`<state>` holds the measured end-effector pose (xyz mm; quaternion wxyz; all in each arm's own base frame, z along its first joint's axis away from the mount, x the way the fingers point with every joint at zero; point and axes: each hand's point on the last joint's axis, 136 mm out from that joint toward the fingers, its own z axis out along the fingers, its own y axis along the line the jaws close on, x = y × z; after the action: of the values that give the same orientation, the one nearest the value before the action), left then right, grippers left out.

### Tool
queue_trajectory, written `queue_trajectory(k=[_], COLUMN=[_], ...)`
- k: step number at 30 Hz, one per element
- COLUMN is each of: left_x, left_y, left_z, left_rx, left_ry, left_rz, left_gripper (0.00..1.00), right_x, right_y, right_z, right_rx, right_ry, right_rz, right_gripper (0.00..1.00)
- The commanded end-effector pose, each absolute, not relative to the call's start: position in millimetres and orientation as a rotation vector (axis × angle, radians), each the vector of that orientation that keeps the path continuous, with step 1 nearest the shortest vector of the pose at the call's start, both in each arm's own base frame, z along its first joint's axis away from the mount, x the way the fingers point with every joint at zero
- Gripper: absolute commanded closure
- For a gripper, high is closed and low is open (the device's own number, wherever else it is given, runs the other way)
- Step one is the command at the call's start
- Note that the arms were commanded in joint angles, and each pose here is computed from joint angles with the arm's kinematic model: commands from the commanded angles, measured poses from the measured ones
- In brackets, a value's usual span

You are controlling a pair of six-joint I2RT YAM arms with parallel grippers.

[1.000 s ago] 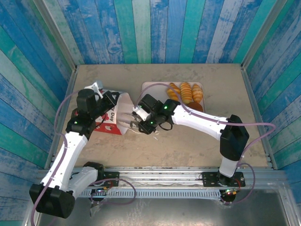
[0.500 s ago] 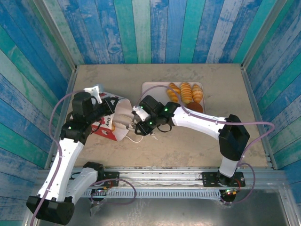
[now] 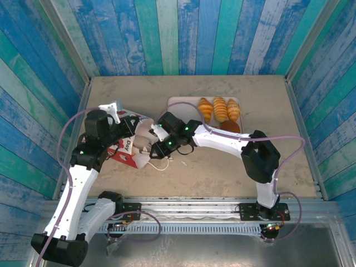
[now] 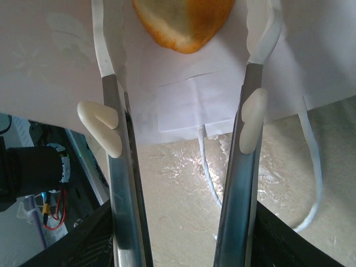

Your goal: Take the fake bread out of the paper bag

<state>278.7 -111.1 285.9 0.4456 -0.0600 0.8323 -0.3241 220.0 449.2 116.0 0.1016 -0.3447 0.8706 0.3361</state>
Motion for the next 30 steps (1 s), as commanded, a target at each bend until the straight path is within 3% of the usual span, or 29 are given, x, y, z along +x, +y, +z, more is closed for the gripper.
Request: queue_trajectory(k=[1,14,23,27,30], left_x=[277.9,280.0,281.1,280.7,280.2], left_y=[-111.8,-113.7,-110.0,-106.8,-100.6], left_z=[308.7,305.5,301.9,302.5,302.3], left_rx=[-0.119,-0.125,-0.156,-0.168,-0.190], left_ry=[1.991,1.993,1.996,1.994,1.995], left_rz=[-0.811,-0.828,-0.813,-0.794,-0.756], left_gripper=[1.00,1.00,1.00,1.00,1.00], right_x=[225.4,227.3,229.4,238.6,247.9], right_y=[464.6,480.4,479.2,467.0,450.4], right_z=[127.9,93.3,97.3,104.9,114.0], right_rx=[-1.024,-1.075,-1.091,-1.073,-1.051], right_ry=[2.529,2.618,2.618,2.608,2.594], right_rz=[1.058,1.003,0.977,0.851,0.716], right_gripper=[0.44,0.42,0.54,0.61,0.61])
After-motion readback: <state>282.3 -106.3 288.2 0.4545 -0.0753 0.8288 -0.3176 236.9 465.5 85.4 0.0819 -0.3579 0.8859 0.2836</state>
